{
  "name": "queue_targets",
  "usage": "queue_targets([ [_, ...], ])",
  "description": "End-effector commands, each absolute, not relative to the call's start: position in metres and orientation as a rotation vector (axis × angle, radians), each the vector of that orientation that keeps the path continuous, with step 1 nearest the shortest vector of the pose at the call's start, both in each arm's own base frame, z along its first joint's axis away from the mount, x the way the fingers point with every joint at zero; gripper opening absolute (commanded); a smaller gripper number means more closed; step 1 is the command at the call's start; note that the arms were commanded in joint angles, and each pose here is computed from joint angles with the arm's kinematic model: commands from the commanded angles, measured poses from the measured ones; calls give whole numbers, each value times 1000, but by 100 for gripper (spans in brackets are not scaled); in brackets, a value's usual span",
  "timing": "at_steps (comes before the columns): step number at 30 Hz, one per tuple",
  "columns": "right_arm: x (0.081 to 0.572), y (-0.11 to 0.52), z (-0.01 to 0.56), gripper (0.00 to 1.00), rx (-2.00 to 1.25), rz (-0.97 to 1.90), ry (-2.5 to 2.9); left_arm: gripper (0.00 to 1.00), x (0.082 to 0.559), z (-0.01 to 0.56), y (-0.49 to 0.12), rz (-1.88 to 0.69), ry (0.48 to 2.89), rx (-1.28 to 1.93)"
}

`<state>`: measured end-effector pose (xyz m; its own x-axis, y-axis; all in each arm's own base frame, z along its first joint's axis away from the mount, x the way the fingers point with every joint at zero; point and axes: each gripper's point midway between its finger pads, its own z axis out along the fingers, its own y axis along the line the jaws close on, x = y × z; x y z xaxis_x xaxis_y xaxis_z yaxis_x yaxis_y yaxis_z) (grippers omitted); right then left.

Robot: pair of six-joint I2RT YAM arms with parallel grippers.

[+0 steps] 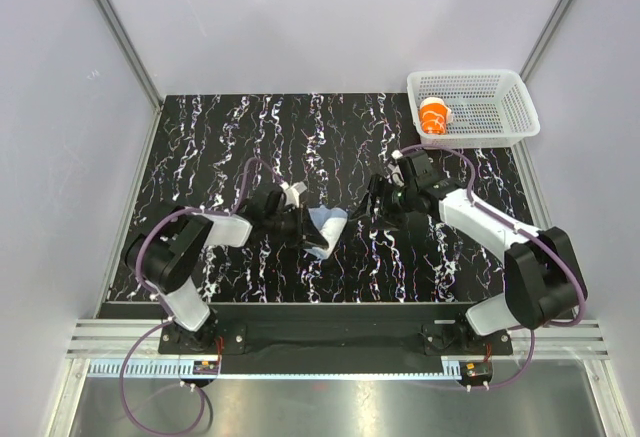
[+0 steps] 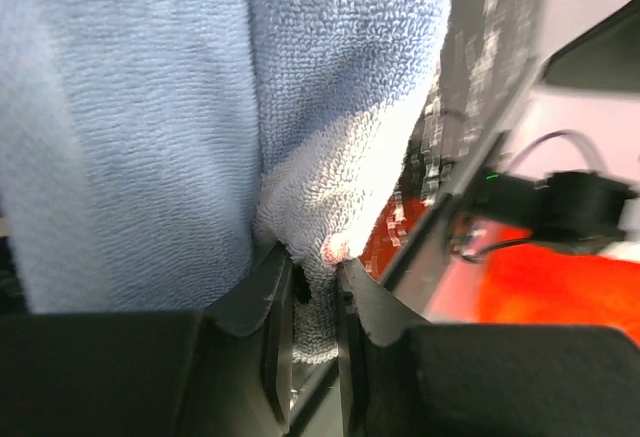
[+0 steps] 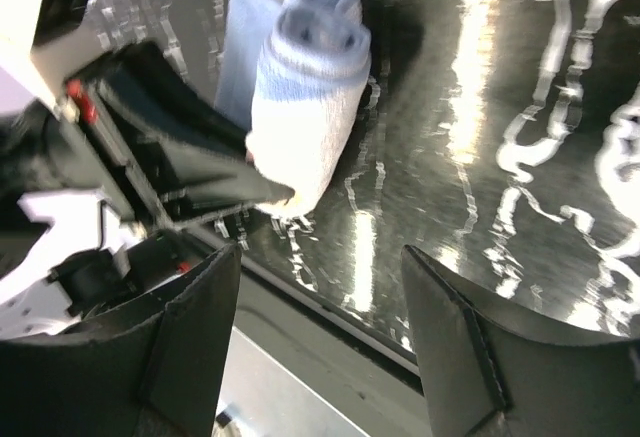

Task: Roll the towels
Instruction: Roll the towel

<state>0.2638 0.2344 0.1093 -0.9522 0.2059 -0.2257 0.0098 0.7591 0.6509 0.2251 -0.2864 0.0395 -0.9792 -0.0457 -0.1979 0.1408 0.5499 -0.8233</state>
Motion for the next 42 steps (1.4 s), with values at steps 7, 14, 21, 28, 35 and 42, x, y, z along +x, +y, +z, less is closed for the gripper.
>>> queue_targets([
  [7,272,274,121,71,78,1263,2514,8,241,36,-276,-1504,2596,-101],
  [14,285,301,85,70,43,1307,2511,8,243,13,-265,-1493,2687,-254],
  [21,289,311,48,67,58,1340,2537,8,245,6,-259,-1485,2710,-303],
  [28,290,318,29,63,55,1381,2523,8,245,3,-261,-1525,2714,-330],
  [35,284,325,17,52,41,1405,2532,8,246,8,-264,-1571,2680,-324],
  [42,280,325,16,31,65,1390,2550,15,251,6,-258,-1455,2700,-310],
])
